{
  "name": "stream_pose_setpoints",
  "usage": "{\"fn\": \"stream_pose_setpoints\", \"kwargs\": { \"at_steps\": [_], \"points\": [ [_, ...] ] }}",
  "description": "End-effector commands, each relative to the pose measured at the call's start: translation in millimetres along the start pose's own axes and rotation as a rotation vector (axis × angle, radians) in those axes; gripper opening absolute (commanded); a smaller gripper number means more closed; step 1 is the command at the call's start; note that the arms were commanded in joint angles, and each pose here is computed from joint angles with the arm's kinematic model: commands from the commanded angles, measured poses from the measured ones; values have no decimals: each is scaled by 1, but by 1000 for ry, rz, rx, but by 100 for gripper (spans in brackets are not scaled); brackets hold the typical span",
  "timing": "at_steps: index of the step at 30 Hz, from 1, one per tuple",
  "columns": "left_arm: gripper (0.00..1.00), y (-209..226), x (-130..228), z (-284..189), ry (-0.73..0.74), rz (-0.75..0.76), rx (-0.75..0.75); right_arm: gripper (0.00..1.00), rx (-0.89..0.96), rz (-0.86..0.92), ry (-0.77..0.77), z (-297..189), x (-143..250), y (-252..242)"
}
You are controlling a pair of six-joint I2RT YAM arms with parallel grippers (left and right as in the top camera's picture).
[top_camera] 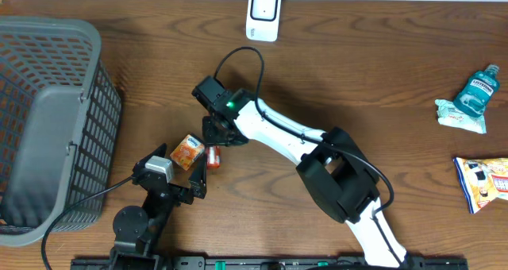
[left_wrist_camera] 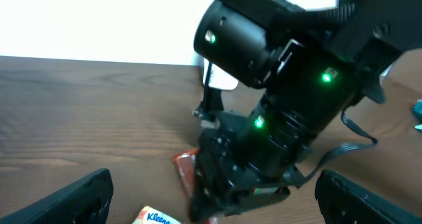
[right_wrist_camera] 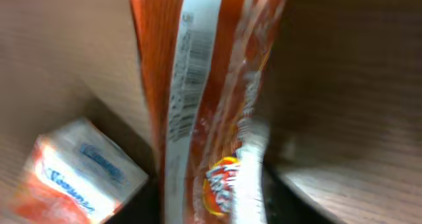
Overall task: Scan the item barcode
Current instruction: 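Lift the snack stick and move it right with the right gripper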
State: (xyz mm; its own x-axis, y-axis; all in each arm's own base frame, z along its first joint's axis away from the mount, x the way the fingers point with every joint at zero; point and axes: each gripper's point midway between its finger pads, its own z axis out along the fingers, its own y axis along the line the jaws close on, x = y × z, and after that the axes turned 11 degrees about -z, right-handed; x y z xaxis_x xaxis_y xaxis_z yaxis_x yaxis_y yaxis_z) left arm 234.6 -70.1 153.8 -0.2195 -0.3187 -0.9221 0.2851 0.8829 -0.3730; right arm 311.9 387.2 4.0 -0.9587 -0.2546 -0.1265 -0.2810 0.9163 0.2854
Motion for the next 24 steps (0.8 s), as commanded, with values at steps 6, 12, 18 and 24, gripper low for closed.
{"fn": "stream_pose_setpoints", "kwargs": {
  "at_steps": [6,12,18,24],
  "points": [
    [98,5,15,1,45,-4,-11,1,209,-65,86,13,28,-51],
    [98,5,15,1,45,-4,-11,1,586,-107,-27,-47,7,-119],
    [98,5,15,1,45,-4,-11,15,909,-164,-123,-100,-7,-158],
    [98,5,15,1,45,-4,-11,37,861,-116,-138,-105,-4,-151]
  ]
}}
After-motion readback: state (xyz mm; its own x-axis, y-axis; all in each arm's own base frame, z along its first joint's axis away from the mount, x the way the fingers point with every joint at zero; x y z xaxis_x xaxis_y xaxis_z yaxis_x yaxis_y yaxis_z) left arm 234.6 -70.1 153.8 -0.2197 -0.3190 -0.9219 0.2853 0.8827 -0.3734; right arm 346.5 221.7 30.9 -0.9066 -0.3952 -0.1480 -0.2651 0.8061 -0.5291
